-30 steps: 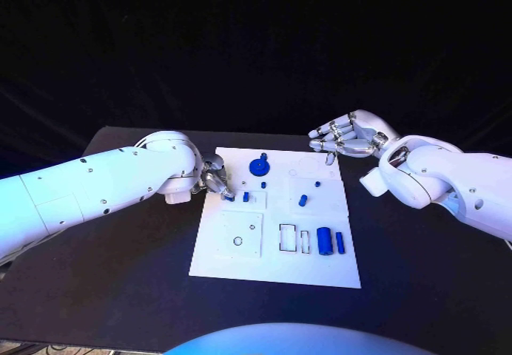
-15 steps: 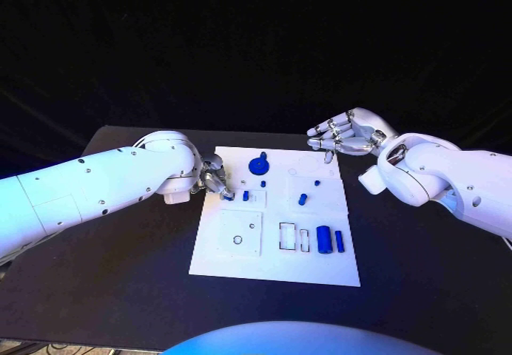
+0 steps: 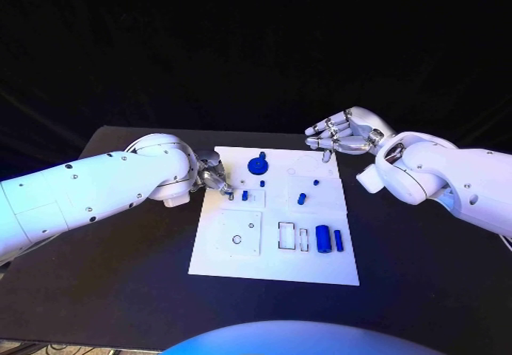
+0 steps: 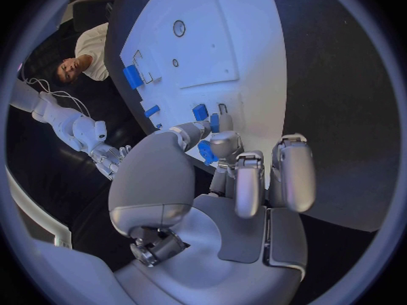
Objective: Assemble the parts on the task board
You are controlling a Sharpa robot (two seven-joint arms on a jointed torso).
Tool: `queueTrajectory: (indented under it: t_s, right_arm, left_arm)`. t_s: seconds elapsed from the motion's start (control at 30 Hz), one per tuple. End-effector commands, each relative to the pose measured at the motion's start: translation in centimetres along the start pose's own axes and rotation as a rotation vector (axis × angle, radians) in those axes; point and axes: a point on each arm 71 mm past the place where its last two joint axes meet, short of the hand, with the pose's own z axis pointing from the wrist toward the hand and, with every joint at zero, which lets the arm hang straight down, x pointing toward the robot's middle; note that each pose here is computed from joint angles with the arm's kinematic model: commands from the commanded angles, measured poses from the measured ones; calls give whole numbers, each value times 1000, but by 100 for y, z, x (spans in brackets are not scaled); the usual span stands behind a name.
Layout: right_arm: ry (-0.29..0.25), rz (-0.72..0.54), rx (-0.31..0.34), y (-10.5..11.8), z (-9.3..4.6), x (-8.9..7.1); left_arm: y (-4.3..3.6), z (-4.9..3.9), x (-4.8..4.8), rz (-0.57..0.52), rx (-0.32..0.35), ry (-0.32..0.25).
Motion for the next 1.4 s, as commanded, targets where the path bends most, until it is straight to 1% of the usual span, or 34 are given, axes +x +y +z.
queueTrajectory:
  t_s: [0.03,0.33,0.67,0.97,1.4]
  right_arm:
    - [8,-1,-12,10,-2,11]
    - [11,-1,-13,11,-3,13]
    - [15,-2,-13,12,-2,18]
    - [16,-5,-15,14,0,21]
    - [12,-7,-16,16,1,19]
  left_arm:
    - [-22,-13,-19,-27,10,-56]
    - [-4,9,16,-11,-12,-35]
    - [28,80,73,18,-42,4]
    - [12,124,130,25,-39,23]
    - [14,132,158,39,-36,50]
